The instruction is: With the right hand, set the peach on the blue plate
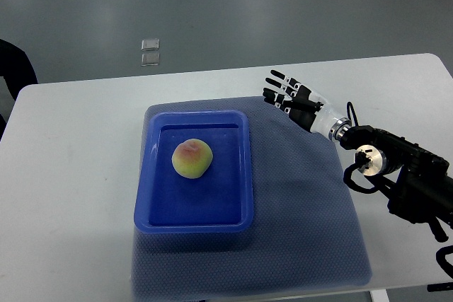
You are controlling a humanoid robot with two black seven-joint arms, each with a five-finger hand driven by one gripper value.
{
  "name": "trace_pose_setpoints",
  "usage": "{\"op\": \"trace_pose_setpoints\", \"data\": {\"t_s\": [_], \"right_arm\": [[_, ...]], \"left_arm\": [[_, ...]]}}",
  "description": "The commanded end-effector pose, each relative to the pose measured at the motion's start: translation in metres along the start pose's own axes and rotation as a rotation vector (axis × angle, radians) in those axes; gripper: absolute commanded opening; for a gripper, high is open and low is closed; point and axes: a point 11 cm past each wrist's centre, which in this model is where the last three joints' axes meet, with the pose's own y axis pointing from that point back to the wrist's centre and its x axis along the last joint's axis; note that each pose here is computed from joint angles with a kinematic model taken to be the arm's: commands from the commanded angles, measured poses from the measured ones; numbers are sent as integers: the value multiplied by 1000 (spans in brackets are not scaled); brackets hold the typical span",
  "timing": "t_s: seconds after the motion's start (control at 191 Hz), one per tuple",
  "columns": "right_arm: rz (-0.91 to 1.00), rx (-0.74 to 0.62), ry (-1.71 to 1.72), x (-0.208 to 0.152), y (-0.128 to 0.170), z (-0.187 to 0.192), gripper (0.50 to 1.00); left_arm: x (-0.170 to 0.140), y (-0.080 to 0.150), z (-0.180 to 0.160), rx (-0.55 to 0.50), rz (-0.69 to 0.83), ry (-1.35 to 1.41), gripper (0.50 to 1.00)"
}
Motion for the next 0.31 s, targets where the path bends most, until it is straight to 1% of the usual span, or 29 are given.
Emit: {"op": "trace_pose_setpoints", "data": {"t_s": [0.0, 0.303], "right_arm": [[12, 13, -21, 3, 2, 0, 930], [10, 12, -22, 4, 3, 0, 928]], "left_arm": [[0, 0, 0, 0, 0, 1, 1000], [0, 0, 0, 0, 0, 1, 1000]]}}
